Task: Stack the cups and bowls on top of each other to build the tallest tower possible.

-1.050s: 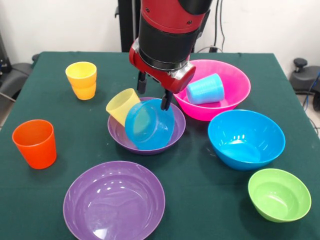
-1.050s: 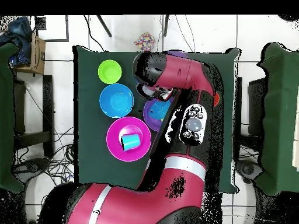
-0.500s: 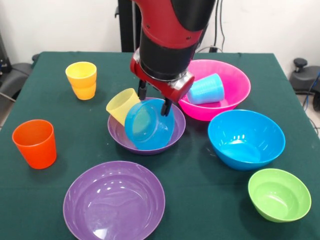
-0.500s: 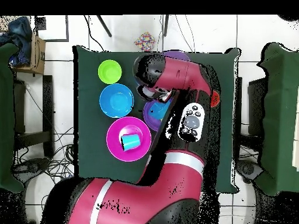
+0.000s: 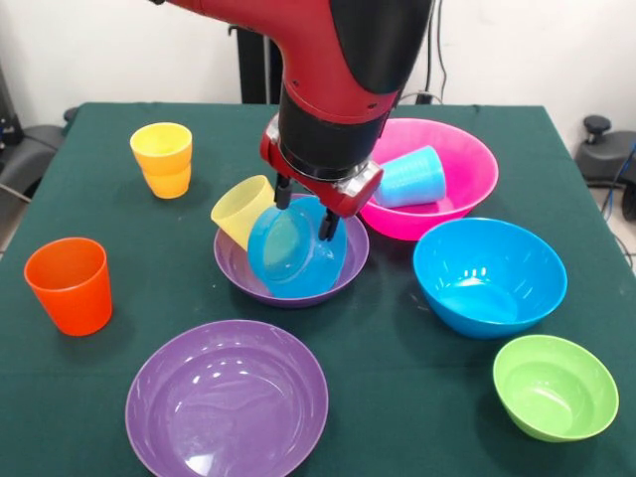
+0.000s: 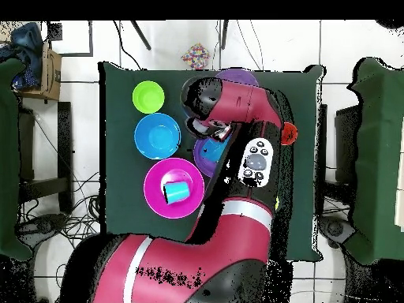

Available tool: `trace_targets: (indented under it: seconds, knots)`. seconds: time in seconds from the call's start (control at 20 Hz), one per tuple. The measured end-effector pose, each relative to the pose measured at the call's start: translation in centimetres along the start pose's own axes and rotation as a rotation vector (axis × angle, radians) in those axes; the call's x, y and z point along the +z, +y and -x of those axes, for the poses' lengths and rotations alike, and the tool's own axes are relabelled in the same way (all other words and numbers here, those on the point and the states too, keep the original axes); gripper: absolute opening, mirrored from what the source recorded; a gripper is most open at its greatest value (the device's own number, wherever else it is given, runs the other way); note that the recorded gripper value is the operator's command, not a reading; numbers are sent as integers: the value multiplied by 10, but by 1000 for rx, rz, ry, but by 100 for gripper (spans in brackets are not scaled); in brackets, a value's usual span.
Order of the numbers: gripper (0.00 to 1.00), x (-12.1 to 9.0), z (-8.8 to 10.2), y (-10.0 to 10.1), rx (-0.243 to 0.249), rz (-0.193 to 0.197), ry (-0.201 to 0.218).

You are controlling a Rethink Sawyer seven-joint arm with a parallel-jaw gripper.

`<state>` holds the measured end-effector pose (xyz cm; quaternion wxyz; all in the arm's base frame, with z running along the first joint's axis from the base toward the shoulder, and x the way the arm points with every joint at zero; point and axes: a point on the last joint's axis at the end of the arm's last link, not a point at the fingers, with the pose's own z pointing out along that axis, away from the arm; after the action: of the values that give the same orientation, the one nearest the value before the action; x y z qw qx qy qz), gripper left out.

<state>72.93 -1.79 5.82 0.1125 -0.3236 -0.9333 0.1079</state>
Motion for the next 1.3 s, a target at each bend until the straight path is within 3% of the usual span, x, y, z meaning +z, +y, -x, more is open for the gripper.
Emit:
trace_targets:
  seconds: [0.6,1.3]
  knots:
    - [100,-5,-20,3,32,-2,25]
    - [100,-8,-66,-9,26,-91,38]
